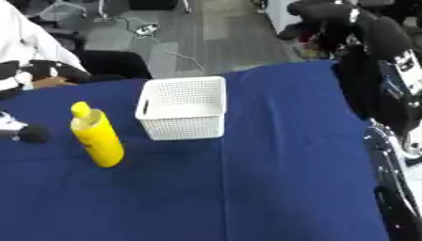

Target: Pick up objects on the table and place them in the box.

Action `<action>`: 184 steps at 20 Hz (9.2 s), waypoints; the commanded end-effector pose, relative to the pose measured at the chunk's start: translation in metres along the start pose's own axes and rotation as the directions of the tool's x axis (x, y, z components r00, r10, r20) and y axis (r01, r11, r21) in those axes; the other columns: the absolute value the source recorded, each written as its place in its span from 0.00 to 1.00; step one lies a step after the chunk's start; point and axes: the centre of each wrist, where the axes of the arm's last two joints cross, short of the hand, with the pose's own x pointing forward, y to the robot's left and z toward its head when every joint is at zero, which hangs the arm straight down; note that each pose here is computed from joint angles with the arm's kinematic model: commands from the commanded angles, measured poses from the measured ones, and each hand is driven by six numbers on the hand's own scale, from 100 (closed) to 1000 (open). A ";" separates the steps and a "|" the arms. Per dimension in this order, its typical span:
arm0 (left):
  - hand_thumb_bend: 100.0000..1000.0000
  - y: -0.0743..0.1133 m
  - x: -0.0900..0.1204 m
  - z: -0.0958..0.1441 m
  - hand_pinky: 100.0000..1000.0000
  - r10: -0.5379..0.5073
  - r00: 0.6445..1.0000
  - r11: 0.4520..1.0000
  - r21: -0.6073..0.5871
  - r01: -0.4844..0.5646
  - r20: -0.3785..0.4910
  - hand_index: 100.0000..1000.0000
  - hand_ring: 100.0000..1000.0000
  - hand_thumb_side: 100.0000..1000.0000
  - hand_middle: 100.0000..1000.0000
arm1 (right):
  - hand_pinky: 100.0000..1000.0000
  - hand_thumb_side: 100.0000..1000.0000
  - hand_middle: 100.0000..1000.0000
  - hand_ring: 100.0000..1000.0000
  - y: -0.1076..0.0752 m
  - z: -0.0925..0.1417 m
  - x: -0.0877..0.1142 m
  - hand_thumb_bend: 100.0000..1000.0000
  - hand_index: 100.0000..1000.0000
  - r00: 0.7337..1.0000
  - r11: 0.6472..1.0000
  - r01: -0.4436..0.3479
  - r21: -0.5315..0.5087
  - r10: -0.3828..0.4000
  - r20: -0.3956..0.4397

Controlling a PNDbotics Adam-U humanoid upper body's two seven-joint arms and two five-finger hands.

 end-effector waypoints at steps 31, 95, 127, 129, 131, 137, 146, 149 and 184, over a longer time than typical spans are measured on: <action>0.79 0.013 -0.013 -0.008 0.82 -0.076 0.988 0.990 -0.125 0.059 -0.134 0.91 0.77 0.85 0.81 | 0.84 1.00 0.77 0.69 0.001 -0.015 0.008 0.16 0.78 0.999 1.000 0.013 0.023 -0.014 0.052; 0.69 -0.016 -0.065 -0.008 0.76 0.009 0.967 0.988 -0.145 -0.047 -0.254 0.93 0.74 0.83 0.82 | 0.84 1.00 0.77 0.69 0.002 -0.021 0.009 0.15 0.78 0.997 0.999 0.015 0.046 -0.019 0.081; 0.63 0.005 -0.078 0.007 0.73 0.120 0.952 0.981 -0.115 -0.158 -0.283 0.94 0.74 0.85 0.82 | 0.85 1.00 0.77 0.69 0.000 -0.027 0.012 0.15 0.78 0.995 0.999 0.001 0.053 -0.006 0.101; 0.63 0.004 -0.079 0.007 0.73 0.124 0.951 0.980 -0.116 -0.162 -0.284 0.94 0.74 0.85 0.82 | 0.85 1.00 0.77 0.69 0.000 -0.028 0.012 0.15 0.78 0.995 0.999 0.001 0.054 -0.006 0.101; 0.62 0.002 -0.080 0.007 0.72 0.125 0.950 0.979 -0.121 -0.165 -0.285 0.95 0.73 0.85 0.82 | 0.85 1.00 0.77 0.69 0.000 -0.028 0.013 0.15 0.78 0.995 0.998 0.001 0.055 -0.006 0.102; 0.64 -0.005 -0.082 0.006 0.67 0.139 0.949 0.975 -0.127 -0.181 -0.283 0.96 0.71 0.80 0.85 | 0.85 1.00 0.77 0.69 0.000 -0.028 0.013 0.15 0.78 0.995 0.998 -0.003 0.064 -0.003 0.096; 0.61 -0.010 -0.084 0.005 0.61 0.137 0.945 0.968 -0.164 -0.192 -0.297 0.97 0.70 0.73 0.85 | 0.85 1.00 0.77 0.69 0.000 -0.028 0.013 0.15 0.78 0.996 0.997 -0.006 0.071 -0.001 0.094; 0.61 -0.012 -0.085 0.005 0.62 0.137 0.943 0.965 -0.174 -0.196 -0.303 0.97 0.69 0.73 0.86 | 0.85 1.00 0.77 0.69 0.000 -0.029 0.013 0.15 0.78 0.995 0.997 -0.005 0.071 -0.001 0.095; 0.55 -0.022 -0.093 0.002 0.63 0.082 0.941 0.970 -0.190 -0.152 -0.330 0.97 0.67 0.69 0.83 | 0.85 1.00 0.77 0.69 0.000 -0.034 0.015 0.14 0.78 0.993 0.997 -0.008 0.082 -0.001 0.118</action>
